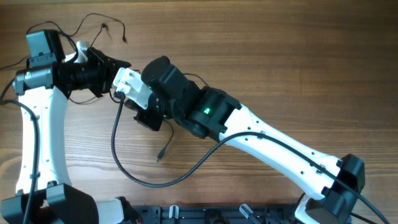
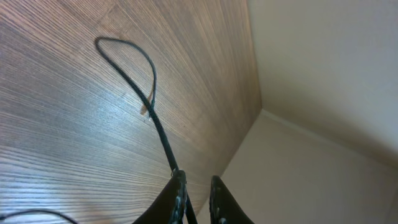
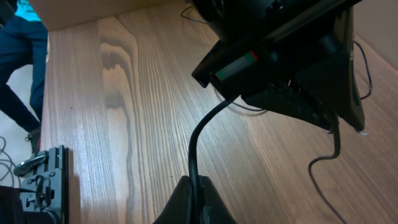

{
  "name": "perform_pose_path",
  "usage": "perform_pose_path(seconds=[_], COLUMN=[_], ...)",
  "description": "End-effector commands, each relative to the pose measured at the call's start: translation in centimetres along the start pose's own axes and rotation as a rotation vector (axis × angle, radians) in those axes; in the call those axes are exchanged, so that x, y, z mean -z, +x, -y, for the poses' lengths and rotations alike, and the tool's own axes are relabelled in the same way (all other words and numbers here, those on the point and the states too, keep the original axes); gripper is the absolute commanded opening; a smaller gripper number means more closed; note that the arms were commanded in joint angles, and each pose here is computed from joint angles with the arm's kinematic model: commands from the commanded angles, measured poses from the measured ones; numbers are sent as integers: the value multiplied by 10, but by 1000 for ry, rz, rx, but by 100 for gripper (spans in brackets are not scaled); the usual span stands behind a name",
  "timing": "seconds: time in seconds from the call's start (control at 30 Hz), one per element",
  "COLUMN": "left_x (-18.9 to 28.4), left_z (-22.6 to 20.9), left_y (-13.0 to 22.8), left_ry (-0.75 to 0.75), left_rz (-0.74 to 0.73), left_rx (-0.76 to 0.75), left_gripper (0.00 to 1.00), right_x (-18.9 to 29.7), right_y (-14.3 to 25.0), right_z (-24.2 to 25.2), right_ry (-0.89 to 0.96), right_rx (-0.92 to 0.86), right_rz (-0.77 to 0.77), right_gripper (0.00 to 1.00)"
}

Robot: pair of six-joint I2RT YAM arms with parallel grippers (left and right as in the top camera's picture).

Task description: Untangle cables

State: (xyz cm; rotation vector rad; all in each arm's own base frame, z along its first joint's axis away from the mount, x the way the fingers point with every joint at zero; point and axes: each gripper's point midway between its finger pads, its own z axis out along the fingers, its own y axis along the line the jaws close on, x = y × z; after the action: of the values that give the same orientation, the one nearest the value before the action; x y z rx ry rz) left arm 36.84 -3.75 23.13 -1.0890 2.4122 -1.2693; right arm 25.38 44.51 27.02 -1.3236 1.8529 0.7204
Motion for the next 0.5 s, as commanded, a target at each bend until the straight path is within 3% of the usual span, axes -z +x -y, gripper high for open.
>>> perform_pose_path(seconds=[0.0,0.03,0.1,0.3,0.37,0.43,0.47], left_x=[-1,1,12,54,66,92,108], left_z=[-8,-15,-20,-7,-8,-11,-14], left_y=[-6,-14,-28,-40,-44,-53,-57], left_ry=[-44,-82,-122,-144,-165,-227,-266], left_rz=[36,80,163,344,403,520,589], left_rx=[1,-1,-11,-114,-121,-180,-180], left_gripper=[12,9,4,4,4,4,4], right_x=[16,20,30,39,43,47,49], right_y=[-13,-11,0,12,16,23,28], right_z=[13,26,46,69,80,92,95], right_ry=[90,163,295,397,418,434,429], right_rx=[-5,-46,-70,-147,-208,-249,-260], right_rz=[34,28,-21,-54,-49,-65,-79], right_gripper=[4,4,15,15,38,53,53])
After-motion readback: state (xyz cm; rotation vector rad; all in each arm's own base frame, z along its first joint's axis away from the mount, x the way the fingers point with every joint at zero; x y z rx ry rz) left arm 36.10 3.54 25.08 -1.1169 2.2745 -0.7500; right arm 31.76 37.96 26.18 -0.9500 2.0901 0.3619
